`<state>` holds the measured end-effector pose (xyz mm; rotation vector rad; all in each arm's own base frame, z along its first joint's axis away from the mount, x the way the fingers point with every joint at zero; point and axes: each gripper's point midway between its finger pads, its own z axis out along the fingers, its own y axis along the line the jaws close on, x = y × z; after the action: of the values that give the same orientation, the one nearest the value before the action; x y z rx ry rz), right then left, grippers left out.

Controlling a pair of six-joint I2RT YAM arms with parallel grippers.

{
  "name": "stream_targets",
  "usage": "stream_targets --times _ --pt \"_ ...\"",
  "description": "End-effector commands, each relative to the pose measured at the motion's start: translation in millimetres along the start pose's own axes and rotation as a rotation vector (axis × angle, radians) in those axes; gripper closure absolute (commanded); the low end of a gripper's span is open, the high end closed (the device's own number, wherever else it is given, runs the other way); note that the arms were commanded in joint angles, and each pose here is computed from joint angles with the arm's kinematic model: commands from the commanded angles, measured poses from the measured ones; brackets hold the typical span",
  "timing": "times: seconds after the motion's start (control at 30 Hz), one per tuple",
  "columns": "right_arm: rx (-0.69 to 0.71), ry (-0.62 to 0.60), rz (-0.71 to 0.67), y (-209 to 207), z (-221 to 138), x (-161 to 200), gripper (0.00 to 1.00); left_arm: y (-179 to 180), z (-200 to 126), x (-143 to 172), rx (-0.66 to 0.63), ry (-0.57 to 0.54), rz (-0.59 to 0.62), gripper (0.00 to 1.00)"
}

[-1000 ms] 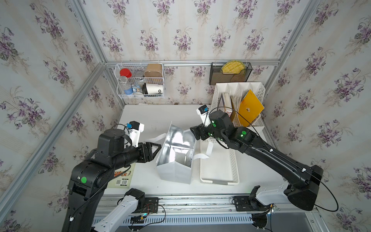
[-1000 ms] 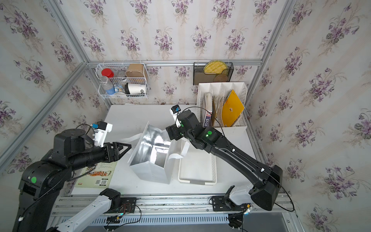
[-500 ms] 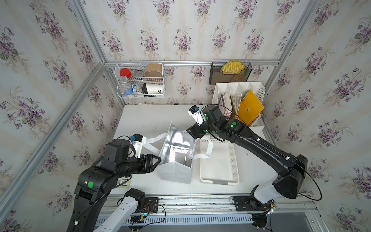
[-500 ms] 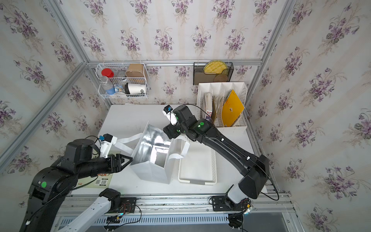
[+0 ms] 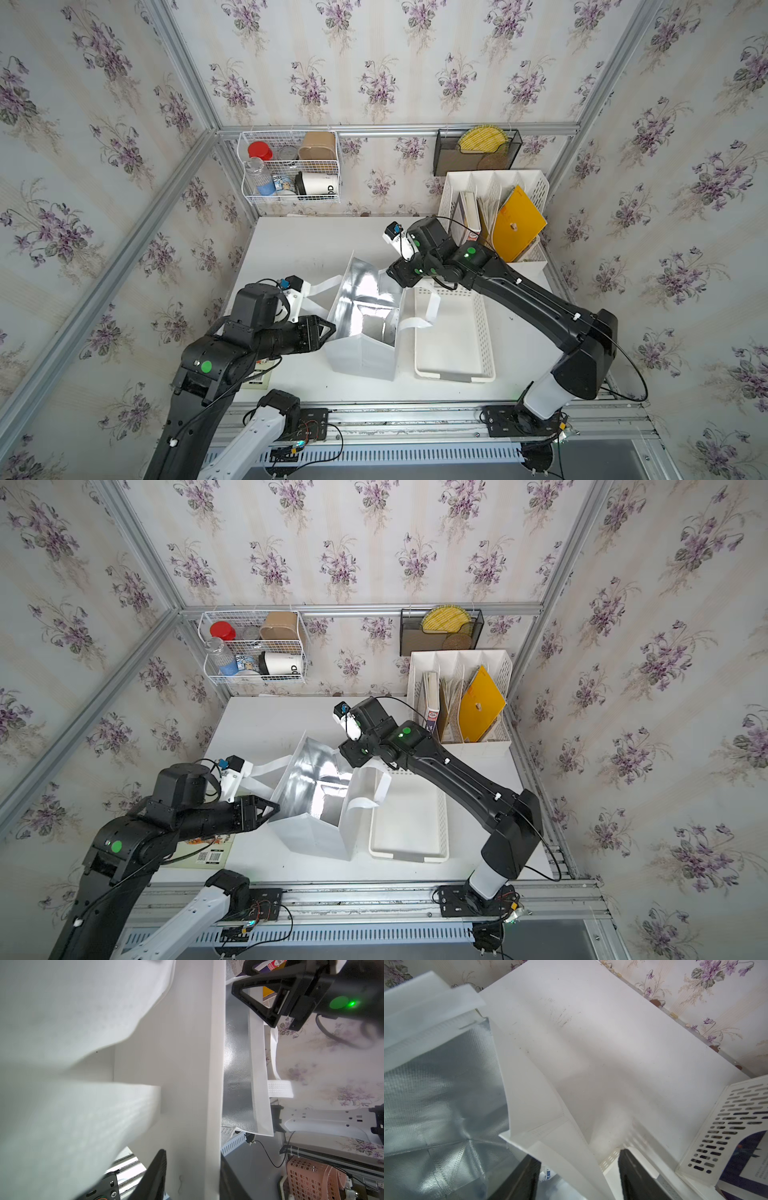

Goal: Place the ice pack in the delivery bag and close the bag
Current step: Adjust the delivery bag at the center of the board.

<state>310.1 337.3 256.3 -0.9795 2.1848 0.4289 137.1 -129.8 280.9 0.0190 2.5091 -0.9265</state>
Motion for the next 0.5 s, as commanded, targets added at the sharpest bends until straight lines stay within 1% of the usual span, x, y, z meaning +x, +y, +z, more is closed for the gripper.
stream_targets --times 0.0,0.07,0.17,0.3,0.4,0.47 --pt "0.009 -0.006 0.0 -0.6 -4.5 -2.0 0.51 0.7 0.2 -13.3 -0.02 -0.047 0.013 0.79" --pt "0.016 -0.003 0.002 -1.4 -4.0 -1.5 0.59 2.1 0.2 -16.3 -0.035 -0.052 0.01 0.88" --pt "0.031 0.007 0.001 -3.9 -2.3 1.1 0.64 6.2 -0.1 -19.4 -0.065 -0.058 0.004 1.0" --pt "0.033 0.003 0.003 -4.1 -3.9 -0.6 0.75 12.0 2.1 -19.5 -0.09 -0.058 -0.001 1.0" --pt "0.033 -0.011 0.019 -4.0 -9.0 -5.7 0.89 17.6 0.4 -24.5 -0.132 -0.076 0.005 1.0" --pt "0.036 -0.029 0.042 -3.8 -15.3 -11.7 0.99 22.8 -3.1 -33.1 -0.183 -0.1 0.012 1.0"
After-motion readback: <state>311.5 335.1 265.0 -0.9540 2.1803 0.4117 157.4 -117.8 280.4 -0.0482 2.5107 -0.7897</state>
